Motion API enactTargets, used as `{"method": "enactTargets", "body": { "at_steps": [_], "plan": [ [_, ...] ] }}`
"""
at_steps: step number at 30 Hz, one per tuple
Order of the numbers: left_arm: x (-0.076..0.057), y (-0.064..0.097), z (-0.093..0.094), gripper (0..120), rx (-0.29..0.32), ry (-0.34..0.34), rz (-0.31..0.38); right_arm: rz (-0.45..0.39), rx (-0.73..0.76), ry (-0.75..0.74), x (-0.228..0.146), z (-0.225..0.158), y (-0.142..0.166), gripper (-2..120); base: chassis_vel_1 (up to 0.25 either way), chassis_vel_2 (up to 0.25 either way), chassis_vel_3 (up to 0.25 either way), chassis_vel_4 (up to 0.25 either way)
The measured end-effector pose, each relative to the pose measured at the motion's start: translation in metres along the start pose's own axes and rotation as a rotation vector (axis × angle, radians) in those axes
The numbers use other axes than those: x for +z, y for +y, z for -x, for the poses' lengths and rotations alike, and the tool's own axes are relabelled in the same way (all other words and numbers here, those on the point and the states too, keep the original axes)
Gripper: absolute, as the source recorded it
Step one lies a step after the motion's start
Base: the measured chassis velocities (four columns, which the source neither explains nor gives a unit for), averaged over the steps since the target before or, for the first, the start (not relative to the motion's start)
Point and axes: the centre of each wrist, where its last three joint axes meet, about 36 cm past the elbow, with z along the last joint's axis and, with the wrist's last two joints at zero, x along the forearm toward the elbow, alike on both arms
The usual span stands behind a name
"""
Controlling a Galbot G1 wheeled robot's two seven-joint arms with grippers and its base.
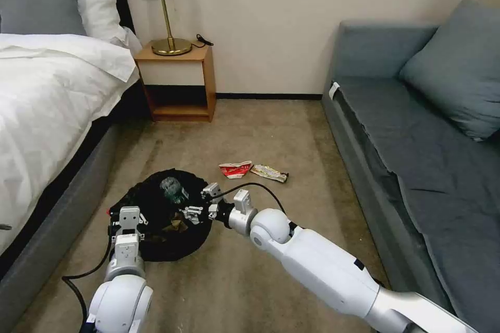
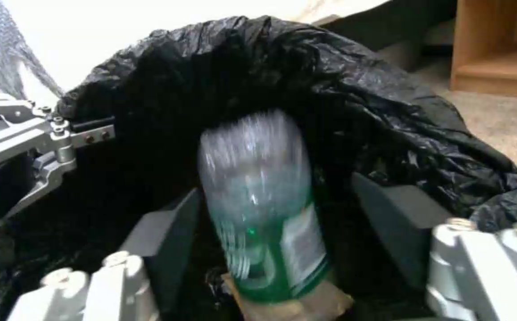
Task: Pick up the trash bin, then pick up the garbage on the floor and place it into the trash bin.
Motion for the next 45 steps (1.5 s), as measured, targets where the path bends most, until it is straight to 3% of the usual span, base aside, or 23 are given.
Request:
{"method": "enactTargets", "body": {
  "at_steps": [3,8,16,26,35,45],
  "plan": [
    [0.001,0.000,0.001,0,-0.001,0.002,-0.001,0.004,0.007,-0.004,0.001,-0.002,-0.001,89,0.000,0.000,0.000,0.000],
    [0.002,0.003,0.003,0,-0.009,0.004,-0.006,0.002,0.022,-0.031,-0.002,-0.006,-0.005,99,0.000,0.000,0.000,0.000],
    [0.004,0.009,0.008,0,-0.024,0.008,-0.005,0.029,0.084,-0.097,-0.014,-0.014,-0.023,100,0.000,0.000,0.000,0.000],
    [0.007,0.014,0.011,0,-0.039,0.007,-0.006,0.082,0.252,-0.132,-0.023,-0.042,-0.066,100,0.000,0.000,0.000,0.000],
    [0.011,0.014,0.010,0,-0.040,0.009,-0.005,0.148,0.511,-0.080,-0.010,-0.075,-0.121,100,0.000,0.000,0.000,0.000],
    [0.013,0.017,0.011,0,-0.042,0.006,0.003,0.246,0.678,-0.040,0.025,-0.103,-0.159,100,0.000,0.000,0.000,0.000]
  ]
}}
